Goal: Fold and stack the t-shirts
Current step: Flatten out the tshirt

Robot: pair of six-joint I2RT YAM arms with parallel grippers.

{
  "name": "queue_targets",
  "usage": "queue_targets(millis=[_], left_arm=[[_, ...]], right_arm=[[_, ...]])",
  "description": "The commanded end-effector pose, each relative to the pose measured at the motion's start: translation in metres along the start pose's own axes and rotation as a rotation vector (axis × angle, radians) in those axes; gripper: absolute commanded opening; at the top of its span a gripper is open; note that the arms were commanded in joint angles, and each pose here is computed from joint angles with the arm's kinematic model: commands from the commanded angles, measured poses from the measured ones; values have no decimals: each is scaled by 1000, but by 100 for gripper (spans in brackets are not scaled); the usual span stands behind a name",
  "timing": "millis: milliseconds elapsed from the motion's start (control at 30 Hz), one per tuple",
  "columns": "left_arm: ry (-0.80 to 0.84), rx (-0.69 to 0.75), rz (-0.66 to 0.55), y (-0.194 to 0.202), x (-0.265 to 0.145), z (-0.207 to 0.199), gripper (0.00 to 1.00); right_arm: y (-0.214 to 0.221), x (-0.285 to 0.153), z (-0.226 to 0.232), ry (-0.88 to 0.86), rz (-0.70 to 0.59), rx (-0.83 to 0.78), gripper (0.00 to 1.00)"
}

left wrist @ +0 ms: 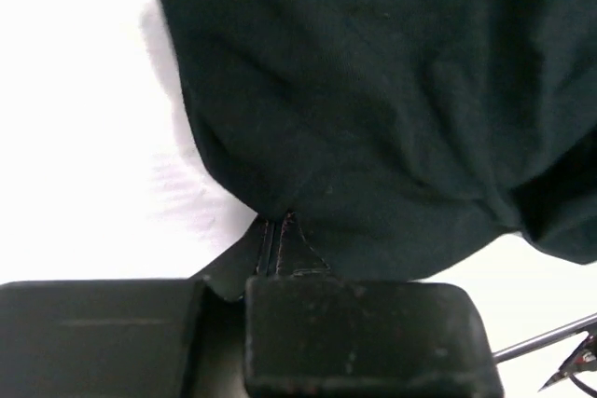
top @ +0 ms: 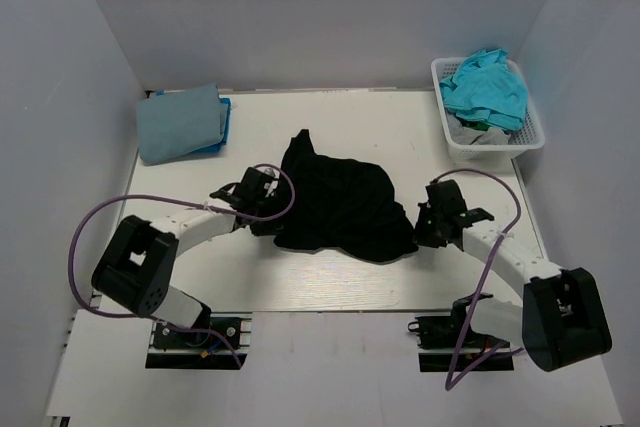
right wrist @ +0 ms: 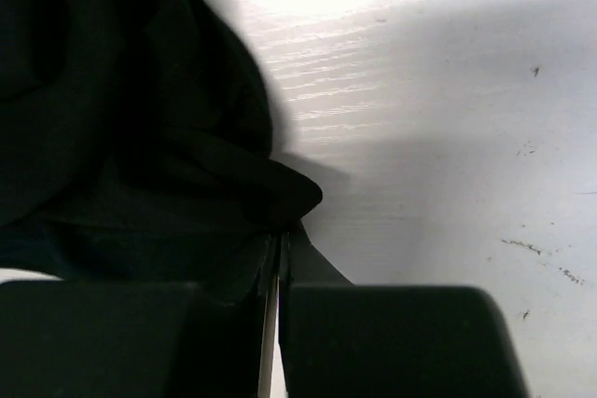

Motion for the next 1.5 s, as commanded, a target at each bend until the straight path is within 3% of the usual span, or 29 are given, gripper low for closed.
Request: queue_targets(millis=[0, 200, 400, 667, 867, 1033, 1233, 1467], left_arm=[[-5, 2, -158, -27, -35, -14, 0], [54, 5, -494, -72, -125, -40, 0], [105, -50, -849, -108, -254, -59, 0], [107, -129, -1163, -124, -375, -58, 0], [176, -173, -1306, -102, -441, -45, 0], [335, -151, -1395, -78, -487, -42, 0], [502, -63, -1423, -58, -520, -50, 0], [548, -33, -1385, -56, -519, -57, 0]], right_arm=[[-35, -30, 19, -82, -160, 19, 0], [-94, -119, 36, -118, -451, 61, 0], [-142, -199, 11, 177, -715, 197, 0], [-172, -314, -2, 272, -1069, 299, 0], [-160, -400, -19, 314, -1281, 363, 0], [-139, -441, -30, 283, -1385, 395, 0], [-122, -471, -32, 200, -1465, 378, 0], [-125, -476, -30, 190, -1480, 355, 0]])
Point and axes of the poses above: each gripper's point midway between its finger pads, its own x axis out along the fingers, its own z axis along the line the jaws close on, y = z × x, the point moved 7 cm from there along -x, back along the fingers, and after that the axes turned 3 degrees about -x, right-handed, at the moved point
